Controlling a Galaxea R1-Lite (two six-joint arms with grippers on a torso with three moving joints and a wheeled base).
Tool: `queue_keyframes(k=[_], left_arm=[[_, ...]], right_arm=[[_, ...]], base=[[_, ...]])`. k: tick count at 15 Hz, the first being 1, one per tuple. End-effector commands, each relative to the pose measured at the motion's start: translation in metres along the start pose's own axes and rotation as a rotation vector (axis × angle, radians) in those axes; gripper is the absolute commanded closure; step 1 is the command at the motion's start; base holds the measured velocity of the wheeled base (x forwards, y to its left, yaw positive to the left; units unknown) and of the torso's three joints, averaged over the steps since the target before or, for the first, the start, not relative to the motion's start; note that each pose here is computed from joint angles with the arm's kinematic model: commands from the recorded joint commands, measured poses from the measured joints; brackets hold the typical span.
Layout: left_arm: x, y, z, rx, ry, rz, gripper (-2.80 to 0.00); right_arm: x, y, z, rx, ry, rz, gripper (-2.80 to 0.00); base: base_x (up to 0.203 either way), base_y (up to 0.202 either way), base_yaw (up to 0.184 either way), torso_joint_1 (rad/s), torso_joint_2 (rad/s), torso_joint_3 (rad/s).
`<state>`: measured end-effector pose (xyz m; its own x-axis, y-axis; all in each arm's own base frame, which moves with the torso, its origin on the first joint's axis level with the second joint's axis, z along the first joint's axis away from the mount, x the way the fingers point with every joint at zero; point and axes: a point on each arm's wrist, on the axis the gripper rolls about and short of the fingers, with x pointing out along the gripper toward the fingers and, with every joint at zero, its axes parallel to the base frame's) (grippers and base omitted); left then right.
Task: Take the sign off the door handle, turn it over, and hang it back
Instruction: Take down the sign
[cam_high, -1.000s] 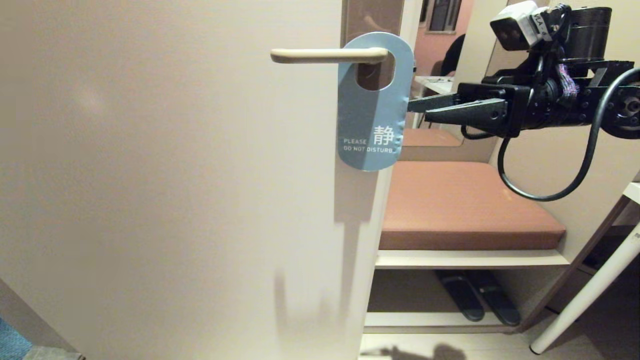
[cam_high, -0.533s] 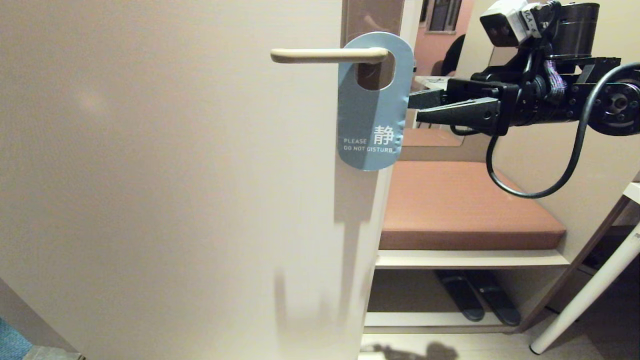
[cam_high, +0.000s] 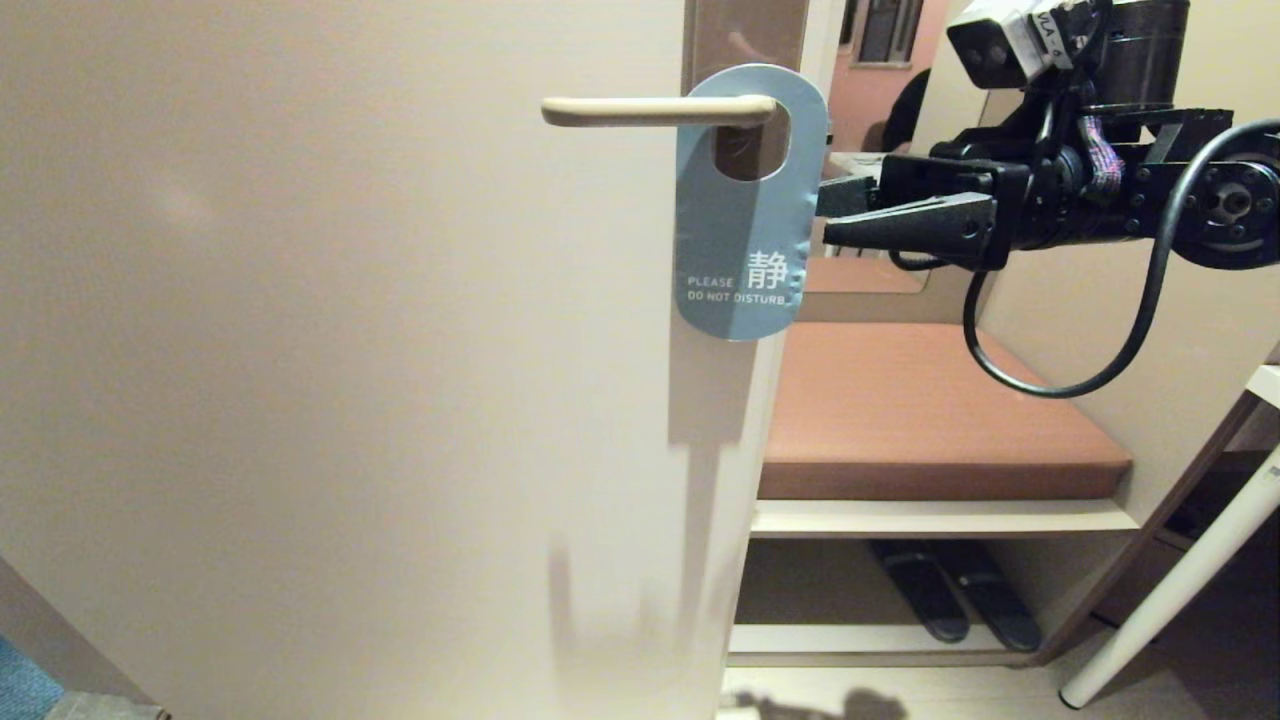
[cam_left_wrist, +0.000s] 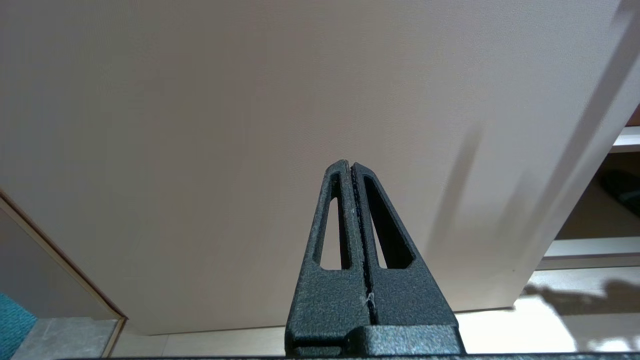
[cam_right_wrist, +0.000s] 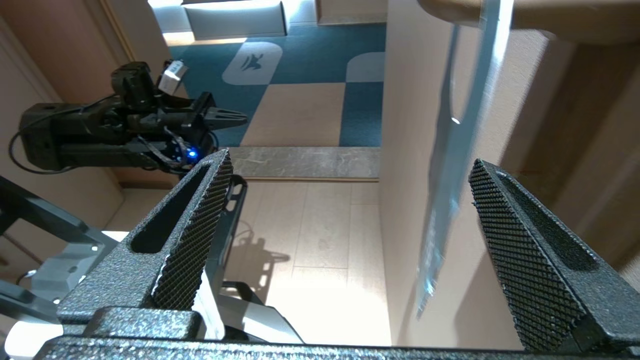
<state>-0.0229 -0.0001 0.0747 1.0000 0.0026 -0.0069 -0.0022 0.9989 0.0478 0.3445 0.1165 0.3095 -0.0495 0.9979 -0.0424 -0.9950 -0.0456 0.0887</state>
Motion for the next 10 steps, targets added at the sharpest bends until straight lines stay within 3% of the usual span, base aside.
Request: queue_keyframes(k=[1,10], left_arm=[[0.0,0.0,0.0,0.0,0.001,0.0,0.0],[0.0,0.0,0.0,0.0,0.001,0.0,0.0]], right_arm=[[0.004,0.004,0.002,-0.003,0.0,0.021,-2.8],[0.015,0.006,0.003,-0.005,0.004,0.037,-2.8]], base=[[0.0,0.0,0.0,0.0,0.0,0.0],[0.0,0.0,0.0,0.0,0.0,0.0]])
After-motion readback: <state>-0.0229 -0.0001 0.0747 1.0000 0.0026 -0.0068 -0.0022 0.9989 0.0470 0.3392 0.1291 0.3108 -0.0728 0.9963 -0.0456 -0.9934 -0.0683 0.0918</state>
